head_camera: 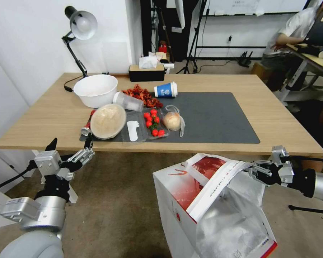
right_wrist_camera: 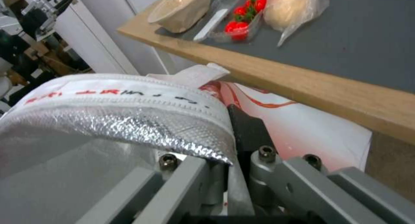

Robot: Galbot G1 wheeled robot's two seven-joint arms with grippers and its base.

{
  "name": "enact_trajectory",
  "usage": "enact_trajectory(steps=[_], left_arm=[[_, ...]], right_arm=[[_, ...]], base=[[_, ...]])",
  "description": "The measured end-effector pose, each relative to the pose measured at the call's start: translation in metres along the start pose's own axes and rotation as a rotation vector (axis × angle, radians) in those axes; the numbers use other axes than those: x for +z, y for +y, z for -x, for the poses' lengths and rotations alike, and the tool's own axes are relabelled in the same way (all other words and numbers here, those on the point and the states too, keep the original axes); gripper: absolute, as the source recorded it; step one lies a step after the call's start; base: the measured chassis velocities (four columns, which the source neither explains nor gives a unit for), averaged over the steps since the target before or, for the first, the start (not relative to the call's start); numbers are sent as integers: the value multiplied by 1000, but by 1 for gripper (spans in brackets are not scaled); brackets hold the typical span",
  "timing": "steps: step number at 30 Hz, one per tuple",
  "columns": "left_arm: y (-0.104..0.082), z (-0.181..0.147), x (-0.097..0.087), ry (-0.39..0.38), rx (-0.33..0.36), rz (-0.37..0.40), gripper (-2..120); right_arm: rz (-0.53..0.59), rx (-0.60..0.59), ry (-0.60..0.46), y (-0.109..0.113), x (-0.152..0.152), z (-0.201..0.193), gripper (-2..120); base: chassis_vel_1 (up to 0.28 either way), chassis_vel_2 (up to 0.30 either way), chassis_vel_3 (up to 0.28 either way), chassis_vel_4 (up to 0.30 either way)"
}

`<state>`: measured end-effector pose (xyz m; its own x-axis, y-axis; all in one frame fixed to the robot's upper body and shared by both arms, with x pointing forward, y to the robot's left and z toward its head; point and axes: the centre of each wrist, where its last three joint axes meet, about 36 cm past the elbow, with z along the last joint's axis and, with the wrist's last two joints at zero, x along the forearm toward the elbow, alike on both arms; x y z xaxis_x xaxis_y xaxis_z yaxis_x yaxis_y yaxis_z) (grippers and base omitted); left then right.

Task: Pick up the food delivery bag from the floor and place it on the table.

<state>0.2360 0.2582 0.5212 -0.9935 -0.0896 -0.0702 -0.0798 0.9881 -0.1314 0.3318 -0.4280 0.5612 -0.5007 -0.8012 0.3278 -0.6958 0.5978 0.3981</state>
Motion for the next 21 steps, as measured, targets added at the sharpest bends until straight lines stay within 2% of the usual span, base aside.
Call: enact_trajectory(steps=[21], left_arm=[[1,0,-1,11,2,13,100]], right_arm=[[-13,-9,7,3,-4,2,0]], base=[[0,0,0,0]])
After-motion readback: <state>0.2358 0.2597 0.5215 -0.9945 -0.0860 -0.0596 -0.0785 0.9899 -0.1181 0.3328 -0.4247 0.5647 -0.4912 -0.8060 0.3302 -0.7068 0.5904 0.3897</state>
